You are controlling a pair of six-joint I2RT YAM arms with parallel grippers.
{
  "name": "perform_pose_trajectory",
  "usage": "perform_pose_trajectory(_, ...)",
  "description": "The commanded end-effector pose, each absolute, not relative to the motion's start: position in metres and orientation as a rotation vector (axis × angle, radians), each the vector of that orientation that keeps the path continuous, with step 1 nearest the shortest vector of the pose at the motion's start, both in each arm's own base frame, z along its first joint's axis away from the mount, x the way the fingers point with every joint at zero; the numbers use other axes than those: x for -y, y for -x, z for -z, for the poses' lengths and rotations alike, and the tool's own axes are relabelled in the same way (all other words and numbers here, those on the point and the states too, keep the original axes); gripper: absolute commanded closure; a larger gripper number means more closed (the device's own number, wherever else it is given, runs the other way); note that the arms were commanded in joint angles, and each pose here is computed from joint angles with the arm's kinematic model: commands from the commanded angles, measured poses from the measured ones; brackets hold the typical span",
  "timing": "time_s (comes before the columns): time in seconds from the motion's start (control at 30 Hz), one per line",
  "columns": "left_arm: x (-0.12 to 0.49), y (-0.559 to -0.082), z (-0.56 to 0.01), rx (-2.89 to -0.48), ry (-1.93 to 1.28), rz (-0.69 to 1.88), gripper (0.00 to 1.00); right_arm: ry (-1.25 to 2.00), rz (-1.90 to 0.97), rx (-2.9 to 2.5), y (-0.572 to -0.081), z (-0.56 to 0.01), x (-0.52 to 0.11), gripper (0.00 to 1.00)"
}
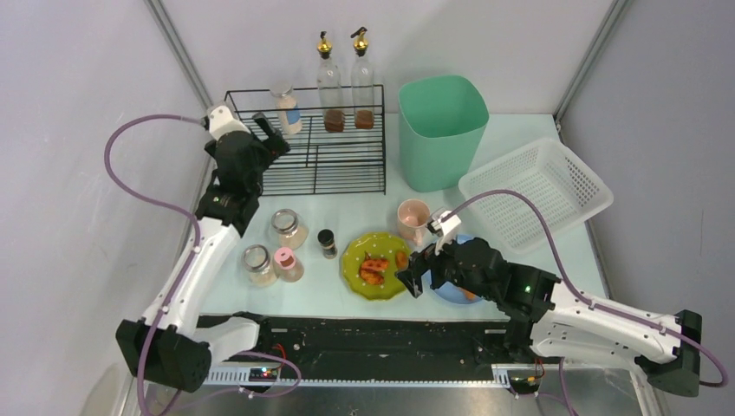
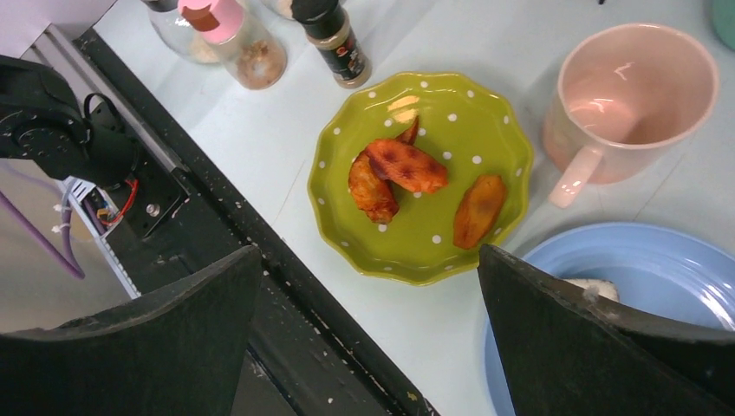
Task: Clear the kitchen counter
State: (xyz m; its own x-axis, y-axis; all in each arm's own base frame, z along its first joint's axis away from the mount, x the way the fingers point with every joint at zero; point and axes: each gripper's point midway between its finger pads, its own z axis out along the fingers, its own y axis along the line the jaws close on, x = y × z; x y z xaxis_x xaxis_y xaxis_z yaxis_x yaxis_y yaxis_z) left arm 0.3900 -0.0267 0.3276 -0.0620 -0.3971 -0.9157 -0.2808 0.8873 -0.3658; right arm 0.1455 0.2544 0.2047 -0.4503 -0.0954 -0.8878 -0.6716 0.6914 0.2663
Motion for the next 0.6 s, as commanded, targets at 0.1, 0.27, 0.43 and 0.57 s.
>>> perform_pose_trajectory(0.1,0.049,-0.345,-0.269,-1.86,0.51,0.231,0.02,0.641,-0.85,-1.893,-0.139,-0.227,-0.278,0.0)
perform_pose_trajectory(0.27,0.047,-0.327,-0.223,-2.006,0.531,0.178,0.02,0.663,-0.836,-1.913,-0.136,-0.218,-0.286,0.0)
perform_pose_trajectory(0.43,0.047,-0.317,-0.195,-2.107,0.515,0.126,0.02,0.68,-0.814,-1.927,-0.134,-0.21,-0.29,0.0)
perform_pose_trajectory(0.57,0.038,-0.312,-0.181,-2.141,0.502,0.052,0.02,0.692,-0.812,-1.933,-0.131,-0.208,-0.291,0.0)
